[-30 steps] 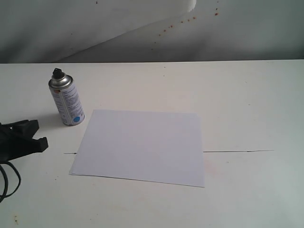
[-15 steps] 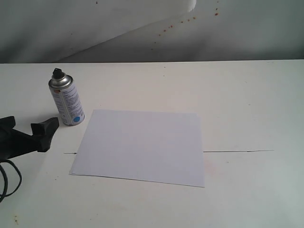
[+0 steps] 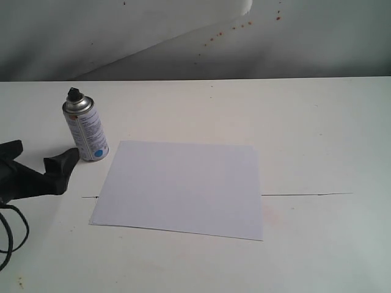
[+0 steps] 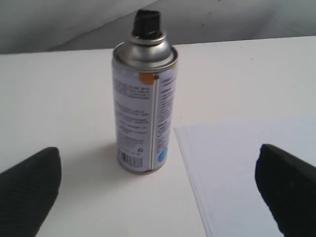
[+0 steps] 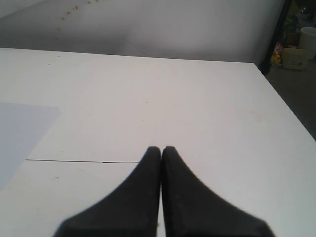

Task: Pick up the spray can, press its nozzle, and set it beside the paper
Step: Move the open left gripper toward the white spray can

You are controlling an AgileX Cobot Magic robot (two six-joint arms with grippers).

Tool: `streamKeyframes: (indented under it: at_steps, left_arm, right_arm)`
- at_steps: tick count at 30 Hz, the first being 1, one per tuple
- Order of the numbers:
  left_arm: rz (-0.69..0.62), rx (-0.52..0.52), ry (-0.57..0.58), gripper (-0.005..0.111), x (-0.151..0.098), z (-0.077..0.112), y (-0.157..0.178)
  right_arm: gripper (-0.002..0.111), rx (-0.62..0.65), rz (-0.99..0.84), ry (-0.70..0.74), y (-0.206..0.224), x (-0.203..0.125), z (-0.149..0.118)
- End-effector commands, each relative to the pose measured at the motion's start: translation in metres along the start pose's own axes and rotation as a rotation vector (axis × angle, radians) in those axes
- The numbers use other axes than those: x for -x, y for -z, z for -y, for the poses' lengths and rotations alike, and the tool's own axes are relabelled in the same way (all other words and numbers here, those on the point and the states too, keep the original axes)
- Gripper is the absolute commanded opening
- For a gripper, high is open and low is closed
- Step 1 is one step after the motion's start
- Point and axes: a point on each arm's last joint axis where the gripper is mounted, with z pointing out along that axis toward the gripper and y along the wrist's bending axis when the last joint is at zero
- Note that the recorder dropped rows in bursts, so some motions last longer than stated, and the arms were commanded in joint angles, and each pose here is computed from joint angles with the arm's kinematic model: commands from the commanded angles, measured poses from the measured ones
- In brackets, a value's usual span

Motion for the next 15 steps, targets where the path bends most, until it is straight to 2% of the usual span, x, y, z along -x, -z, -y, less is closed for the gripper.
streamKeyframes:
  at_steps: [1, 4, 7, 9, 12, 15]
  left_arm:
    - [0.052, -0.120, -0.121, 0.101, 0.000, 0.009, -0.008]
    - [0.006, -0.183, -0.161, 0.101, -0.007, 0.013, -0.016]
    - [0.004, -0.189, -0.168, 0.101, -0.009, 0.013, -0.019]
    - [0.010, -0.166, -0.179, 0.101, -0.008, 0.006, -0.018]
    - [0.006, -0.124, -0.134, 0.101, -0.008, -0.009, -0.016]
    - [-0.002, -0.120, -0.127, 0.101, -0.007, -0.020, -0.016]
  right_arm:
    - [0.000, -0.006, 0.005, 0.007, 0.000, 0.000, 0.000]
    - [0.000, -0.006, 0.005, 0.007, 0.000, 0.000, 0.000]
    - [0.000, -0.006, 0.005, 0.007, 0.000, 0.000, 0.000]
    - [0.000, -0.006, 0.005, 0.007, 0.000, 0.000, 0.000]
    - [0.000, -0.006, 0.005, 0.007, 0.000, 0.000, 0.000]
    - [0.000, -0.006, 0.005, 0.007, 0.000, 0.000, 0.000]
